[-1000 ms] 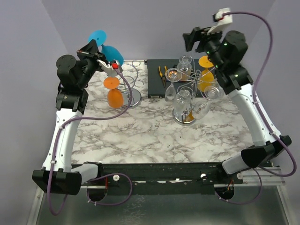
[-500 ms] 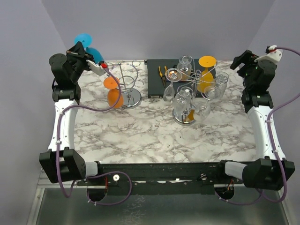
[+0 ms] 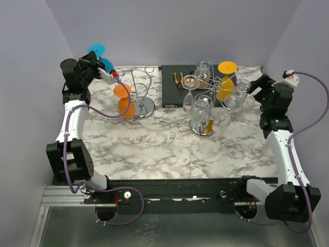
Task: Place the wine glass upside down on the wine glass rack
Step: Turn the wine glass upside down at the wine rack.
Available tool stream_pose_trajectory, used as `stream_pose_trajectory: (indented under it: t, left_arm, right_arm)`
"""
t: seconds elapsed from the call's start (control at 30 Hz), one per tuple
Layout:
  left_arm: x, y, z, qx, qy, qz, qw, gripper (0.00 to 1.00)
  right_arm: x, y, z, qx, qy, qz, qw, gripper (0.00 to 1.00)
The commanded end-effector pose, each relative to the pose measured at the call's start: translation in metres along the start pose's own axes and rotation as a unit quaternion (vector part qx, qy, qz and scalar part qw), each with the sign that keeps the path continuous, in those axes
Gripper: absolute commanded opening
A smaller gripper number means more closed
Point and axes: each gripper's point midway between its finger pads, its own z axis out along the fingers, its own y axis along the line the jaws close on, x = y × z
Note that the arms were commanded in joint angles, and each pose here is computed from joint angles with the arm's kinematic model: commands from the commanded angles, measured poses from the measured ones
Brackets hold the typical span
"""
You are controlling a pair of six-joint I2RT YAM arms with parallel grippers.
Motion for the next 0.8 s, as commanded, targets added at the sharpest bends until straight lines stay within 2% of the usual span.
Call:
stream_pose_trajectory:
  t: [0.0, 0.3, 0.53, 0.77]
  left_arm:
    - [-0.007, 0.008, 0.015, -0.017, -0.040, 0.018, 0.999, 0.00]
    - [-0.029, -0.001, 0.032, -0.010, -0.098, -0.039, 0.994, 0.00]
    - [-0.050, -0.020, 0.030, 0.007, -0.135, -0.052, 0.989, 0.00]
    - [-0.055, -0.030, 0.026, 0.016, -0.141, -0.051, 0.989, 0.00]
  right_arm:
    - [0.004, -0.008, -0.010, 0.008, -0.013, 0.013, 1.000, 0.88]
    - [0.030, -0.017, -0.017, 0.014, 0.009, 0.016, 1.000, 0.88]
    - [0.031, -0.018, -0.018, 0.015, 0.010, 0.015, 1.000, 0.88]
    - [0.025, -0.017, -0.018, 0.017, 0.007, 0.011, 1.000, 0.88]
